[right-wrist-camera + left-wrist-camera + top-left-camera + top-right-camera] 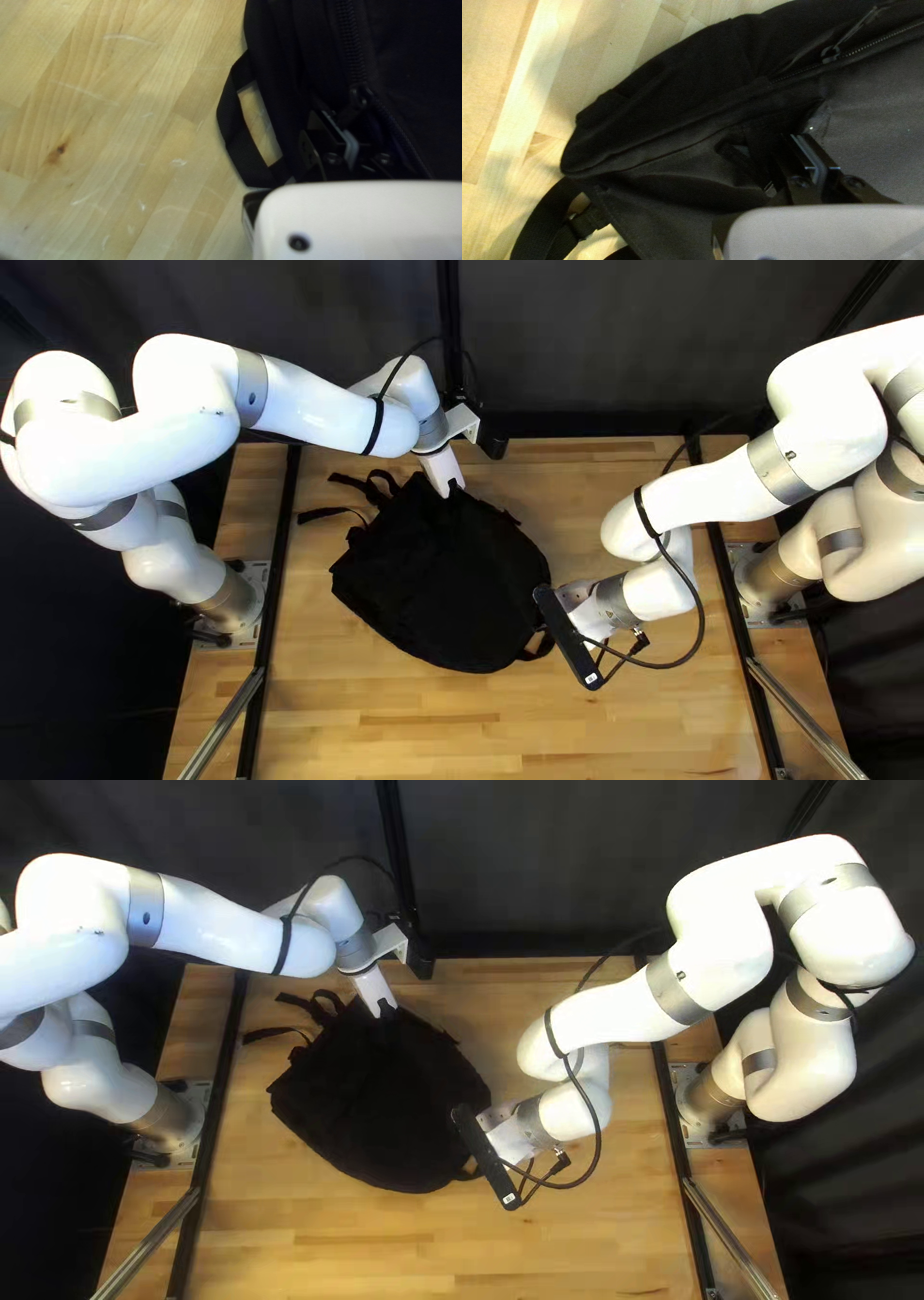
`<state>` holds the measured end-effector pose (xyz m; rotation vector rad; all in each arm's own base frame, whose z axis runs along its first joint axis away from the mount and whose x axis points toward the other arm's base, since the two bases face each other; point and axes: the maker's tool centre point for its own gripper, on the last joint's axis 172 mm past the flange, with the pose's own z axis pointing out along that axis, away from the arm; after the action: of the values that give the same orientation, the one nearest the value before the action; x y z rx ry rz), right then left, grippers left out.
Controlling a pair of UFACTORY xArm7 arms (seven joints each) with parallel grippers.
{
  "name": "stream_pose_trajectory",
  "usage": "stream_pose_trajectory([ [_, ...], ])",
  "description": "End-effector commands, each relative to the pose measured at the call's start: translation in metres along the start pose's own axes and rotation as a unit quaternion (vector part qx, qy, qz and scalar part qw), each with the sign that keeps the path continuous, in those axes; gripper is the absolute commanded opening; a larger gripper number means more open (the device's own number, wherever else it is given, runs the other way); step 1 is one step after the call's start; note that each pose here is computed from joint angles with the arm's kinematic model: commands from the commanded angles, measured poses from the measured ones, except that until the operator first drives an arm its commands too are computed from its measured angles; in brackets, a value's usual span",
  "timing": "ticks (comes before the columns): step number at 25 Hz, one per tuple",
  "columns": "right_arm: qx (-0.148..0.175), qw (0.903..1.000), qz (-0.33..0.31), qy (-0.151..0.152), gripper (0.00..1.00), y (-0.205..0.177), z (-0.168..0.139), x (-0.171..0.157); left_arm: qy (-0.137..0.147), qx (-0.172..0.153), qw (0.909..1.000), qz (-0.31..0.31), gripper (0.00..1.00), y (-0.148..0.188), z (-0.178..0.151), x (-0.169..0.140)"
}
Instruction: Remove a lunch box from a kids backpack
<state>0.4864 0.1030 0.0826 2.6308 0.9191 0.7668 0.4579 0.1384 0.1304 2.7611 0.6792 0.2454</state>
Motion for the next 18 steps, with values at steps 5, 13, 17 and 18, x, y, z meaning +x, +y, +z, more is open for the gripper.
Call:
stream_pose_trajectory([
  [5, 0.001, 1.0, -0.006, 0.005, 0.0, -0.003, 0.005, 0.009, 0.006, 0.007, 0.9999, 0.004, 1.0, 0.007, -0.007, -0.001],
  [13, 0.001, 0.9999, -0.013, 0.01, 0.0, -0.003, 0.004, 0.02, 0.02, 0.052, 0.9984, 0.011, 1.0, 0.027, -0.039, -0.011],
  [17, 0.002, 0.9998, -0.017, 0.014, 0.0, -0.003, 0.005, 0.03, 0.022, 0.065, 0.9976, 0.012, 1.0, 0.034, -0.047, -0.021],
  [18, 0.003, 0.9997, -0.019, 0.015, 0.0, -0.003, 0.006, 0.034, 0.022, 0.069, 0.9973, 0.011, 1.0, 0.038, -0.048, -0.026],
])
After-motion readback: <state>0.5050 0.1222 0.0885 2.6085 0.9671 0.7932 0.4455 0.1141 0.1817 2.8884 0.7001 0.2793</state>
